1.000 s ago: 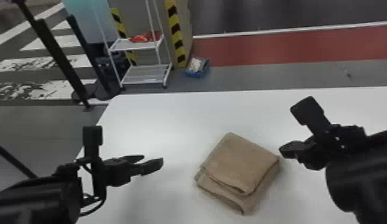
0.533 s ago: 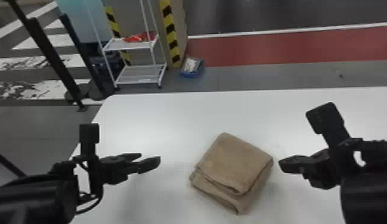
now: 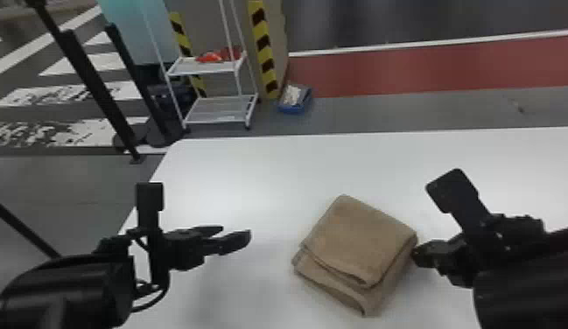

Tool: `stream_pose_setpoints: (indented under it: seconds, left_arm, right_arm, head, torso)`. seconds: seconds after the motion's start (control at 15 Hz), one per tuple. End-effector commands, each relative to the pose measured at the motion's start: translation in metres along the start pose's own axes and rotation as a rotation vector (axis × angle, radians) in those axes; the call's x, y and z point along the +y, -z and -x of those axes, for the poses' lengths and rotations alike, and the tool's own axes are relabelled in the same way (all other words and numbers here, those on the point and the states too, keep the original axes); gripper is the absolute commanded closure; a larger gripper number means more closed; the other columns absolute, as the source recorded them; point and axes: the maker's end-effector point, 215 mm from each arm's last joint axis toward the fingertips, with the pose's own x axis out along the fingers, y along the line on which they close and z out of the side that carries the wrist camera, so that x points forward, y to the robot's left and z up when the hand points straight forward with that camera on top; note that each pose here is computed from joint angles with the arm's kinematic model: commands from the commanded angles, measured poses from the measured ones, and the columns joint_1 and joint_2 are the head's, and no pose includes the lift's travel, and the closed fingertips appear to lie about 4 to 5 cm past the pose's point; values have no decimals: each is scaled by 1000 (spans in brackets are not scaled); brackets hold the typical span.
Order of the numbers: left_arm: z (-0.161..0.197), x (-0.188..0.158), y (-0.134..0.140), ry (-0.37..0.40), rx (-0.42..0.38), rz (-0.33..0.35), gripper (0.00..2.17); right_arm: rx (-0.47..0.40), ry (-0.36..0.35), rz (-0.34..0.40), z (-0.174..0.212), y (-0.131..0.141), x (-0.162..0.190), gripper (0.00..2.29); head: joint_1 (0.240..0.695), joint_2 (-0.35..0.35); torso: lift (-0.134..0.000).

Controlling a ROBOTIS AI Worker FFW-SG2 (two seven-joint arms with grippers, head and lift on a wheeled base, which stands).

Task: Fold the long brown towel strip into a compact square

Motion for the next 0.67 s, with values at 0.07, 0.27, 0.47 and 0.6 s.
stream_pose_setpoints:
  seconds: [0.07, 0.27, 0.47, 0.6]
  left_arm:
    - [3, 3, 2, -6, 0, 6, 100]
    - [2, 1, 3, -3, -1, 9, 100]
    - [0, 0, 5, 0, 3, 10, 100]
    - [1, 0, 6, -2, 3, 9, 100]
  right_arm:
    - [-44, 24, 82, -17, -23, -9, 2108]
    - [-88, 54, 127, -23, -43, -15, 2105]
    - [-102, 67, 164, -37, -49, -21, 2108]
    - [-134, 62, 209, -48, -58, -17, 2105]
  head:
    - [695, 245]
    - [695, 247]
    - [695, 250]
    - [695, 248]
  torso:
    - [-125]
    - [-125]
    - [-125]
    - [-125]
